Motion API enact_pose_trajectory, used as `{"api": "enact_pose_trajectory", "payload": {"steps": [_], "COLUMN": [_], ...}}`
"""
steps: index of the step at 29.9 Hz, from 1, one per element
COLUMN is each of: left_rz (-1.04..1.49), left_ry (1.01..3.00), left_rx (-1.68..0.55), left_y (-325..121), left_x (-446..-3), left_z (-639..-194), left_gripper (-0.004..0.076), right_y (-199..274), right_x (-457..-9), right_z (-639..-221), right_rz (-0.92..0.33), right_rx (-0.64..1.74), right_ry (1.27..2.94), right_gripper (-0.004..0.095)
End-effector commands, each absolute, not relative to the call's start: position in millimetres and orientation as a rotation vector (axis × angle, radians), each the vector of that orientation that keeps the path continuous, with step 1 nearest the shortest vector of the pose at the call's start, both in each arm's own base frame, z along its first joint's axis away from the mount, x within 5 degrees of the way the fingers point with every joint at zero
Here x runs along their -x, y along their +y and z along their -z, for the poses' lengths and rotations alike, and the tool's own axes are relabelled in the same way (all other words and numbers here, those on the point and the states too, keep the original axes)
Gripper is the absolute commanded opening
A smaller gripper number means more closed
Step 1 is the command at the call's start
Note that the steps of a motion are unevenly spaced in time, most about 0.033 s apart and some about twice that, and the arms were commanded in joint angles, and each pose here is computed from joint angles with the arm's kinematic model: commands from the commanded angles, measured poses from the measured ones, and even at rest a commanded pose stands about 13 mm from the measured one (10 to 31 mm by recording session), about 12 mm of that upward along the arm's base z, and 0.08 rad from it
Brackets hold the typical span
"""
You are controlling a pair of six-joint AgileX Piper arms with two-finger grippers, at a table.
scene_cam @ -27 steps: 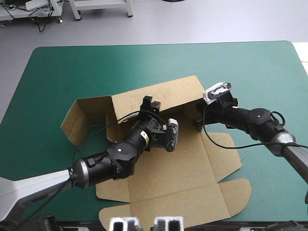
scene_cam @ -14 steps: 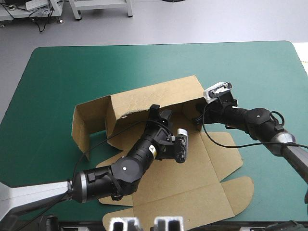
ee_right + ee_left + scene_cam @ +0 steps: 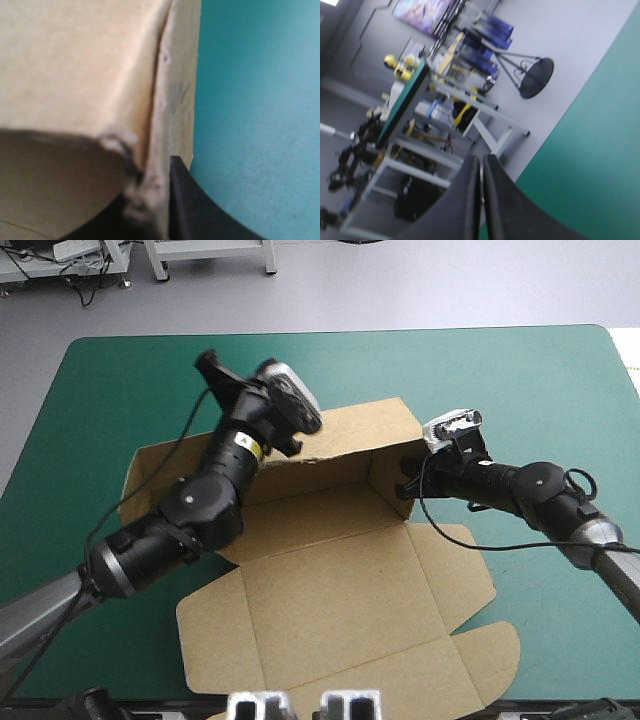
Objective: Fold the box
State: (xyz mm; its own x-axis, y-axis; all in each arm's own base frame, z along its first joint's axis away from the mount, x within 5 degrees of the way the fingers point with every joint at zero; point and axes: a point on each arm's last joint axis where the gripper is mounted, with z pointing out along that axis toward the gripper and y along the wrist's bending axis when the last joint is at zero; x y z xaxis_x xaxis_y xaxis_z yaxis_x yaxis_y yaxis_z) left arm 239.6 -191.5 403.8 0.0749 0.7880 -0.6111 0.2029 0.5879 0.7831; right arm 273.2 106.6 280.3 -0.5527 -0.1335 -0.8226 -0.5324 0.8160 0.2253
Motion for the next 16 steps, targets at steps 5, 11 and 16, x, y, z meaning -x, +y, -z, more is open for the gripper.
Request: {"api": "enact_pose_trajectory", "payload": {"steps": [5,11,16], "left_rz": [-0.453,-0.375,-0.271], "left_ry": [1.694,1.883,2.016], "left_rx": [-0.444,-0.244,-0.178], "left_y": [-99.8,-51.6,-32.7], "left_x": [-275.2,-286.4,-287.8], "left_z": [-435.8,-423.7,-412.5], "left_gripper": [0.0011,0.0011,0.0011], "right_y": [101.9,96.9,99.0], "right_x": [-252.0,-242.3,-258.9], "right_z": [-353.5,-370.4,-356.3], "right_rz": [-0.596,-0.549,-0.514], "right_rx": [0.479,0.534,0.570], "right_ry": [2.203,2.457,2.587], "right_gripper": [-0.0003,-0.0005,-0.0005]}}
